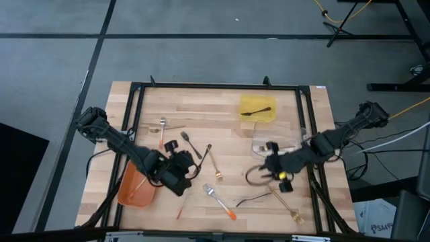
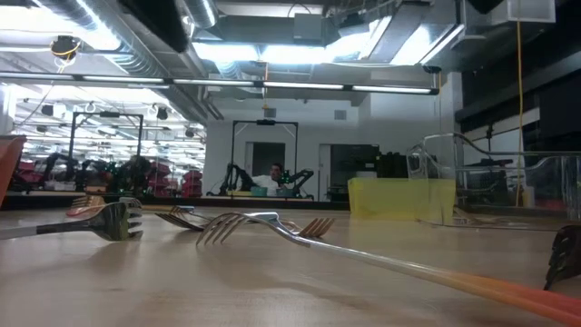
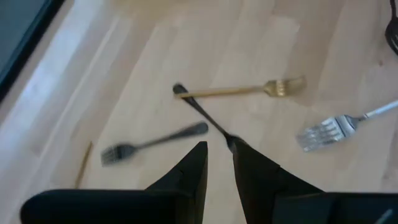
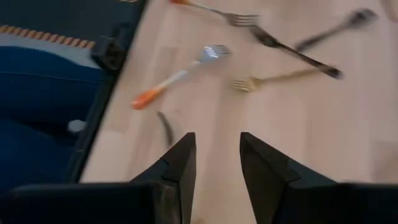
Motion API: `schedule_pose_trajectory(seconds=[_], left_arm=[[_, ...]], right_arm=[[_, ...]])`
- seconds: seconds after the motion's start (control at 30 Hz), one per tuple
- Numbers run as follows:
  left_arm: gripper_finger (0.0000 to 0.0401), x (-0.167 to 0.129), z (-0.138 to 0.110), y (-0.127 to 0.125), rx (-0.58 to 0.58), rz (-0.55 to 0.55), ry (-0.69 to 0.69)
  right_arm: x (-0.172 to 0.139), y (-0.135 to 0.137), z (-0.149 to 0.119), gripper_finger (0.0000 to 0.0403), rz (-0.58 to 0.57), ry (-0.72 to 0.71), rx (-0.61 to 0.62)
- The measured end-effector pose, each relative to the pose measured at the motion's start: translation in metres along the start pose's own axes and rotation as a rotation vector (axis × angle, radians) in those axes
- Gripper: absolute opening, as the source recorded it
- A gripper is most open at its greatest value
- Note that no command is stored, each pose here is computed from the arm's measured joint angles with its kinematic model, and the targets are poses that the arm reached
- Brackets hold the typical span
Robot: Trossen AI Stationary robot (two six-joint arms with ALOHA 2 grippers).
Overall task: Sort silverware by color (type)
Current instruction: Put the black fork into the yellow bin
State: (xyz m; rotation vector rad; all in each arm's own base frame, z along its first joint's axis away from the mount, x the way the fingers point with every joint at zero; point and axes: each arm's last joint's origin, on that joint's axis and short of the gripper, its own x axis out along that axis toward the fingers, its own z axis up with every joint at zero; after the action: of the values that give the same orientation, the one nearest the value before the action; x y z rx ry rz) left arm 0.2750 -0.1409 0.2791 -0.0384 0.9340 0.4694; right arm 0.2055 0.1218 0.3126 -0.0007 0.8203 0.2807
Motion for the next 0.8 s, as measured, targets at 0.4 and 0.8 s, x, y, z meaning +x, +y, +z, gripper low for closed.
schedule_pose_trajectory(seconds=[0.4,0.8], left_arm=[[0.0071,0.020,0.022,0.021,0.087,0.043,-0.004],[0.0071,0.025,0.026,0.027,0.064,0.059,0.003]], right_arm=[[0.058,0.054,-0.023,0.0115,0.058,0.191,-0.164],[0.115,0.060,-0.047,0.0115,-0.015,0.390,-0.206]])
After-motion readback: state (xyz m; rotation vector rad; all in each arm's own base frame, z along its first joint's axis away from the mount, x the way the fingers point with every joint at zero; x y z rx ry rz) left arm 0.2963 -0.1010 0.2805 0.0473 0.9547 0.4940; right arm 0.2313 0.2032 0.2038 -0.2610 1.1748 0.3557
